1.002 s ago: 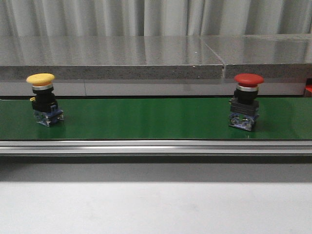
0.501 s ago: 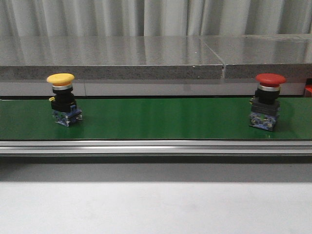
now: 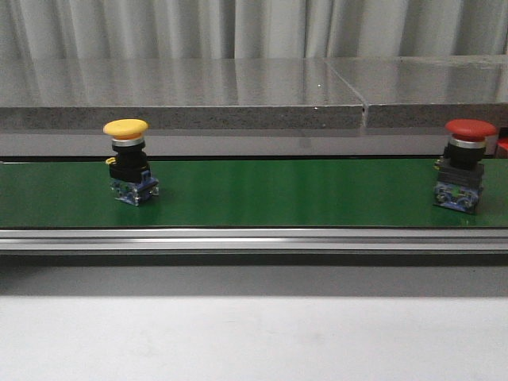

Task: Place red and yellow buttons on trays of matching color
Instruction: 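Move the right gripper over the red button arriving at the belt end, then grasp the red button off the belt with the right gripper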

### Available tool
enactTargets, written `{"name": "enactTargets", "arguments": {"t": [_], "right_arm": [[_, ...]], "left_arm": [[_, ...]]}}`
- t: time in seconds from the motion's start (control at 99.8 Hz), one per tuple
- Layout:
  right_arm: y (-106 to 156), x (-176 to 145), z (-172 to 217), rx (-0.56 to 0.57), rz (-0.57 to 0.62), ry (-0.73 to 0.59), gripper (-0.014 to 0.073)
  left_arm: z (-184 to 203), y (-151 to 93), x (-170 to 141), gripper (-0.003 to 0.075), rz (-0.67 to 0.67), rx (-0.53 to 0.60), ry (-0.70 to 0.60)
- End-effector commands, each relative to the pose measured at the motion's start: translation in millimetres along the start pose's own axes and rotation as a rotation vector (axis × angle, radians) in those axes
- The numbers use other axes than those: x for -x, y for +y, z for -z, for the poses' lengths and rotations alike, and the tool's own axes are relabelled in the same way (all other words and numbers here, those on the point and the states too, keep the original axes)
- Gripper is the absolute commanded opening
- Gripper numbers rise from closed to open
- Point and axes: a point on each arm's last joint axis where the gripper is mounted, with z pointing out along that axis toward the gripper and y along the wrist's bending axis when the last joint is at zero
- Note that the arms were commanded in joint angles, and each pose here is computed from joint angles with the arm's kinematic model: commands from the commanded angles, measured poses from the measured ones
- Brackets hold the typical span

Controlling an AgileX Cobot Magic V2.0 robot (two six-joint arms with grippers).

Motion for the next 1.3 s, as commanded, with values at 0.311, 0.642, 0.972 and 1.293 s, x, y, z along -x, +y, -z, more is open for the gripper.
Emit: {"name": "enactTargets", "arguments": {"t": [0.311,0.642,0.972,1.293], "right_arm": [[-2.5,58.5,-36.3,0.040,0.036,0.014,0.0634],[-7.6,85.3,-68.3,0.038,0.058,0.045,0.0619],[-9.7,86.6,-78.3,0.049,0.051,0.117,0.0133],[-59.3,131.1,-36.9,-0.044,-0.058,-0.009,0.0131]], "left_arm": [[2.2,-1.2,13.5,-0.0019,0.000,-0.012,-0.085],[2.2,-1.2,13.5,-0.0019,0.000,-0.012,-0.085],[2.2,-1.2,13.5,-0.0019,0.000,-0.012,-0.085],[2.2,-1.2,13.5,-0.0019,0.000,-0.012,-0.085]]}}
